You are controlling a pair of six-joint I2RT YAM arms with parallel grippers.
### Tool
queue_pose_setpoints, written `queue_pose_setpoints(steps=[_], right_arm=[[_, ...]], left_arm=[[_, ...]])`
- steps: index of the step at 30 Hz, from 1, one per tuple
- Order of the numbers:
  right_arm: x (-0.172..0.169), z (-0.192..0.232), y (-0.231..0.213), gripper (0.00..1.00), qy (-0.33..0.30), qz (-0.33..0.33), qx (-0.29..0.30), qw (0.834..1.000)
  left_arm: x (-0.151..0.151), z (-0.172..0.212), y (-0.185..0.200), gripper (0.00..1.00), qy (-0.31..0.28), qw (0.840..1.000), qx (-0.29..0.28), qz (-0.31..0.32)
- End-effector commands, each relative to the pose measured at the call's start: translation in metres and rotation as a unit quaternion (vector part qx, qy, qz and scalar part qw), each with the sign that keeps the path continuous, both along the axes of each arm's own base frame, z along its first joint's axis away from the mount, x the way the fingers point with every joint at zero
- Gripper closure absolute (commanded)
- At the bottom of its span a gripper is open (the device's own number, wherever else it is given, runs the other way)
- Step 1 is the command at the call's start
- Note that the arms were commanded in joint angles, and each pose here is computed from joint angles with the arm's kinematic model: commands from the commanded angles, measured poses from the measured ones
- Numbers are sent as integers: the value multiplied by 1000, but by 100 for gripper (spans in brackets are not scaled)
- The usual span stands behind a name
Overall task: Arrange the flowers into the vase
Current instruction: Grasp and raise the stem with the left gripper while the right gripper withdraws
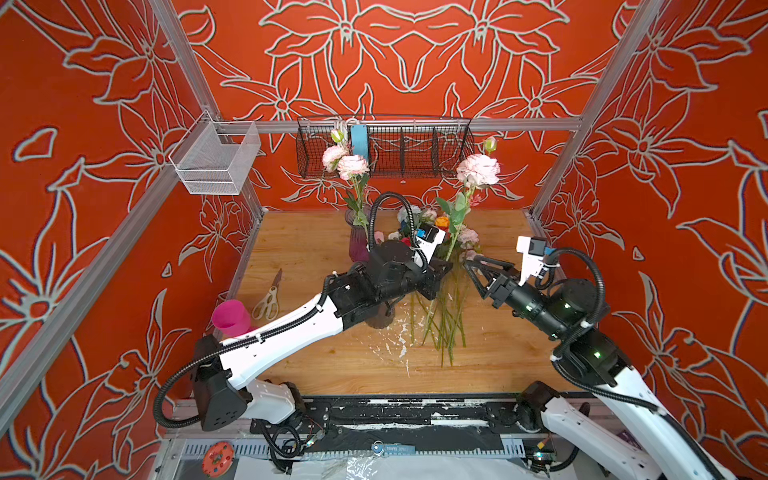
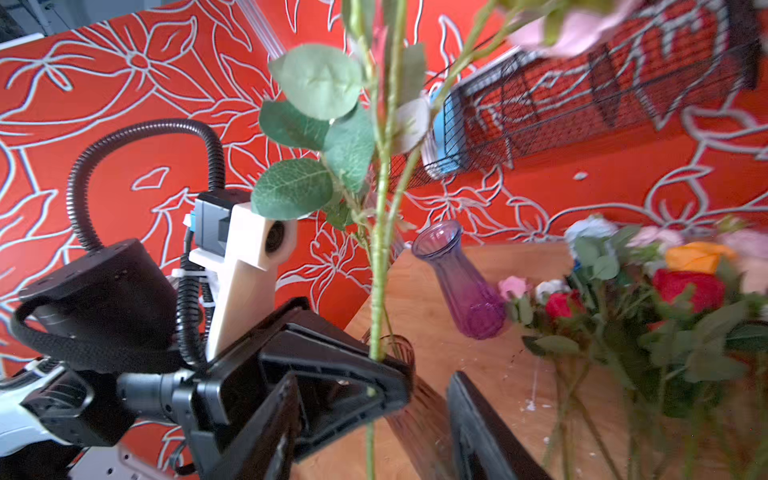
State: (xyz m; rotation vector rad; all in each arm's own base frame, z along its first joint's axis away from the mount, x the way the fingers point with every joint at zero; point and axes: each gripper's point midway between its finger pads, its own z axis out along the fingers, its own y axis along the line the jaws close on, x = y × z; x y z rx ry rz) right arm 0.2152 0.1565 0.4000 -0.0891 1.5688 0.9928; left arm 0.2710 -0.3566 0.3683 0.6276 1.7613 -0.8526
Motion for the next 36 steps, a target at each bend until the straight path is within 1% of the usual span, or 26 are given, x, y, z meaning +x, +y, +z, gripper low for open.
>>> queue_pose_setpoints(steps=[1, 3, 6, 8, 9, 10, 13, 16, 19, 23, 28, 32, 36], right_arm=[[3, -14, -40, 39, 5, -108, -26, 994], [3, -23, -54, 38, 13, -141, -31, 989], [3, -34, -62, 37, 24, -161, -39, 986], [5, -39, -61, 37, 29, -162, -42, 986], [6, -41, -60, 37, 32, -160, -43, 986], [7, -42, -58, 37, 35, -158, -45, 986], [11, -44, -54, 37, 41, -152, -47, 986], [12, -47, -52, 37, 47, -151, -47, 986], [13, -53, -54, 38, 54, -155, -50, 985], [15, -66, -57, 37, 67, -166, -60, 982], [19, -80, -55, 37, 83, -166, -66, 980], [21, -90, -55, 37, 100, -169, -74, 978], [23, -97, -54, 37, 106, -170, -70, 977]], left_arm=[[1, 71, 45, 100, -124, 990, -12, 70], [4, 87, 64, 100, -170, 979, 1, 108], [5, 99, 83, 100, -257, 955, 29, 145], [9, 101, 92, 100, -296, 939, 47, 170], [12, 103, 95, 100, -306, 933, 51, 181], [16, 101, 97, 100, -308, 932, 57, 184], [32, 95, 107, 100, -296, 933, 58, 195], [48, 82, 114, 100, -272, 940, 53, 197], [54, 63, 117, 100, -250, 947, 51, 197], [59, 29, 120, 100, -207, 955, 56, 206], [54, -9, 121, 100, -171, 964, 55, 197], [52, -30, 131, 100, -144, 964, 62, 215], [46, -47, 137, 100, -127, 966, 63, 217]])
